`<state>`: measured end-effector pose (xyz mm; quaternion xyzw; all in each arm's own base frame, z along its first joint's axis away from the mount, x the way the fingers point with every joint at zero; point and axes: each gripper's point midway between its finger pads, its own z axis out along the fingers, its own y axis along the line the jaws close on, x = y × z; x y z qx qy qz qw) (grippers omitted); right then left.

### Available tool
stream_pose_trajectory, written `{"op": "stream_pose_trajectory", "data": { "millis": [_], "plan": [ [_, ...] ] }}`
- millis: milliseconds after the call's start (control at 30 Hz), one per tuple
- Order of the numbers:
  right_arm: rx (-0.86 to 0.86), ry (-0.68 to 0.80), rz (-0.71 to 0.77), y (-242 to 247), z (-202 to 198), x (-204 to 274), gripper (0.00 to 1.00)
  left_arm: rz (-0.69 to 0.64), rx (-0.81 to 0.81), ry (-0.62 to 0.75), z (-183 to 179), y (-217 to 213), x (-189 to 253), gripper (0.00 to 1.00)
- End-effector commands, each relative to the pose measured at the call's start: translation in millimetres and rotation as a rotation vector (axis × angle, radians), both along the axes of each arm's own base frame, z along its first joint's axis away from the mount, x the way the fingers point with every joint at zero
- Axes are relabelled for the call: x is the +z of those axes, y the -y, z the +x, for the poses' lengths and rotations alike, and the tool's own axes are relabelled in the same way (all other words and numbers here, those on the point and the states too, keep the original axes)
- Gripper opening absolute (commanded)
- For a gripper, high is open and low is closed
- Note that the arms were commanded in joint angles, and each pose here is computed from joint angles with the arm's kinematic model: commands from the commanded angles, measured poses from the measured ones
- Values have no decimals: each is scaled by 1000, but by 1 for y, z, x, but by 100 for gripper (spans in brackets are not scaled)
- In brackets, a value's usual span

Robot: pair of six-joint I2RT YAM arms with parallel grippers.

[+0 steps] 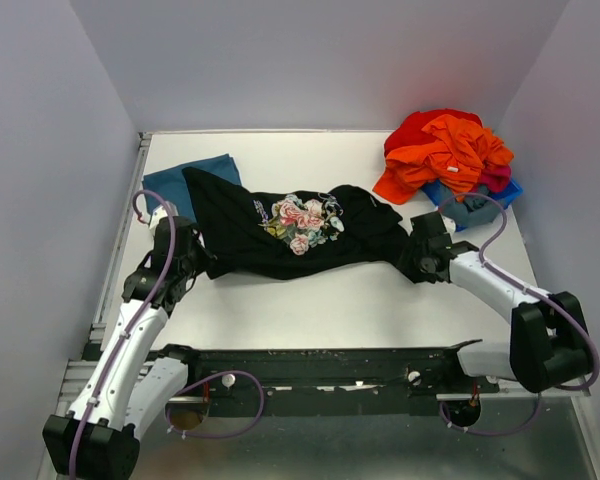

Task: Fold and stack the t-shirts
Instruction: Flatten out the tshirt

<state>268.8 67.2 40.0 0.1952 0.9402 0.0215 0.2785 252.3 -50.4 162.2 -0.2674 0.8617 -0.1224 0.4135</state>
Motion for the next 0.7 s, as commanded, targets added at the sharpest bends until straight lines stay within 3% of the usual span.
{"op": "stream_pose_trajectory", "data": {
  "millis": [0,200,433,567,667],
  "plan": [
    [27,-33,35,-13,6,-1,53,-1,-35,41,7,3,14,0],
    [37,19,71,-19,15,21,1,68,-22,3,15,-12,23,0],
    [-49,127,120,9,28,74,1,112,110,-8,14,-53,28,0],
    [-120,135,198,29,45,76,1,103,179,15,14,-68,32,0],
    [-126,106,265,27,60,65,9,94,192,24,16,-71,32,0]
  ]
}}
